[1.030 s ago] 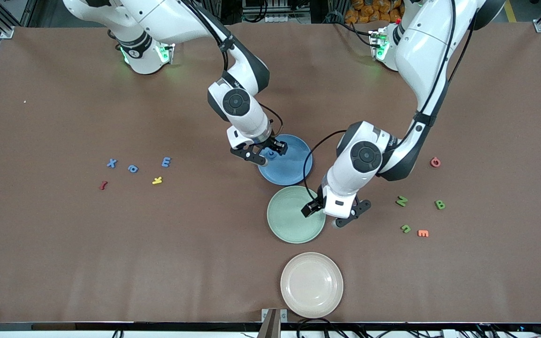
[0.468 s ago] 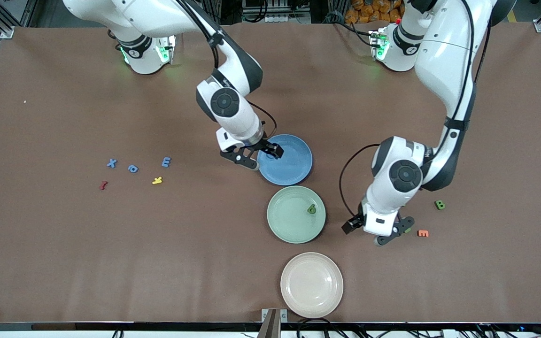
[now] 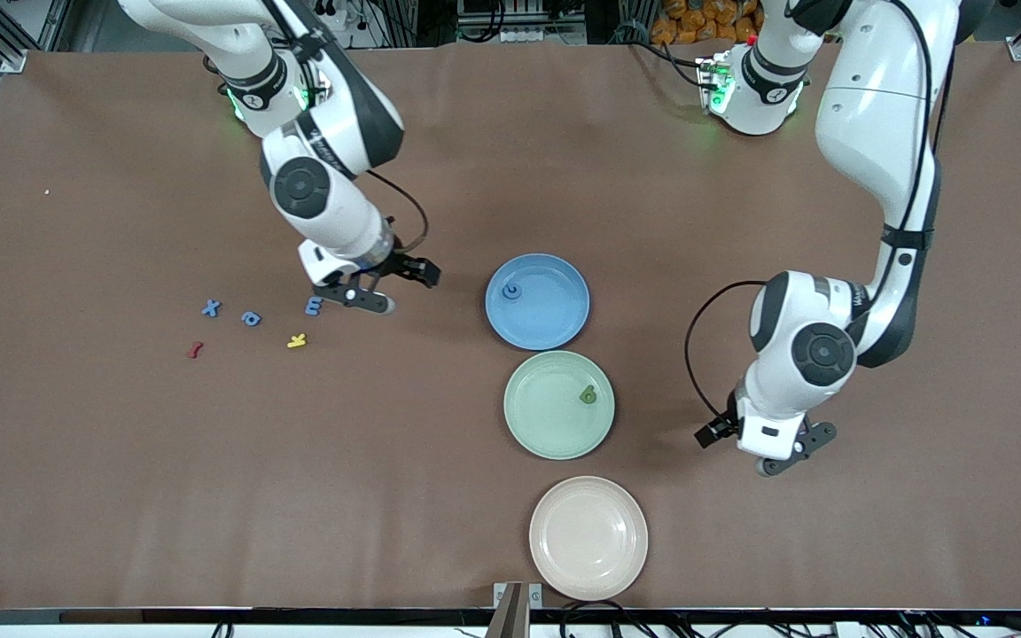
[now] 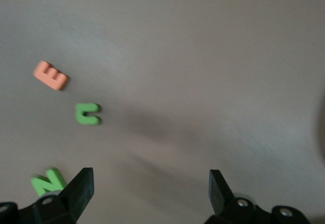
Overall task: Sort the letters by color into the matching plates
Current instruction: 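Move the right and left grippers to the blue 3 and green c, then grasp and lift the blue 3 and green c with both grippers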
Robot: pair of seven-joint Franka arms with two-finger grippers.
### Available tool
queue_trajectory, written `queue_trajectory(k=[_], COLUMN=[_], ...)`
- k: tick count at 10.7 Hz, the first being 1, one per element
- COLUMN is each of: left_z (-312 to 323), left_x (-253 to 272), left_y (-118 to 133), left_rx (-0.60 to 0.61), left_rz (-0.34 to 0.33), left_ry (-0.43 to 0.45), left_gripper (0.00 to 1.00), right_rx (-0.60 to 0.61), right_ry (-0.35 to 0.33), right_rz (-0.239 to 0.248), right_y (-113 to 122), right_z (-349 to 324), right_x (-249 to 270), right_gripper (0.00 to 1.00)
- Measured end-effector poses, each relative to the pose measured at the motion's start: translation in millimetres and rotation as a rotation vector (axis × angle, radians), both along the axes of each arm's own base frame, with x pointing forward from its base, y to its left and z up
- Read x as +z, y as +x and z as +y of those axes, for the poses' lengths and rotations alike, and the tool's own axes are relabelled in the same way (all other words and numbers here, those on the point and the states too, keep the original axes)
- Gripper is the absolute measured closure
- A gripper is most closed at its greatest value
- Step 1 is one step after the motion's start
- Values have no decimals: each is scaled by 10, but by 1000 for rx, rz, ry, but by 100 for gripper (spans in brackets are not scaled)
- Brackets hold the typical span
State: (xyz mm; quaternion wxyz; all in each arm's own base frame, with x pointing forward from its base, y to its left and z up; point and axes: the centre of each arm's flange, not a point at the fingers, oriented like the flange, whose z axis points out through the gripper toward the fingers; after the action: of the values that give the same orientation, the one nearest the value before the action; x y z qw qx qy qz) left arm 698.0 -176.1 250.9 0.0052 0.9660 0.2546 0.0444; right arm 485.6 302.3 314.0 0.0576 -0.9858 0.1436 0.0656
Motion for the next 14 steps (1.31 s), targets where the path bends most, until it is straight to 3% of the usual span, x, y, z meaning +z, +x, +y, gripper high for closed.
queue_trajectory(k=[2, 5, 10, 14], left_z=[392, 703, 760, 856], left_x=[-71, -325, -639, -722], left_y=[58, 63, 12, 8], left_rx=[10, -24, -51, -48], left_rz=[19, 59, 104, 116], left_ry=[9, 21, 29, 30], left_gripper=[0, 0, 0, 0], right_rx=[48, 74, 118, 115], right_ry=[-14, -117, -102, -91], right_rz=[19, 12, -94, -144], right_y=[-66, -132, -170, -197], right_z=[-588, -1287, -1896, -1952], right_x=[-100, -270, -556, -775], right_gripper=[1, 3, 8, 13])
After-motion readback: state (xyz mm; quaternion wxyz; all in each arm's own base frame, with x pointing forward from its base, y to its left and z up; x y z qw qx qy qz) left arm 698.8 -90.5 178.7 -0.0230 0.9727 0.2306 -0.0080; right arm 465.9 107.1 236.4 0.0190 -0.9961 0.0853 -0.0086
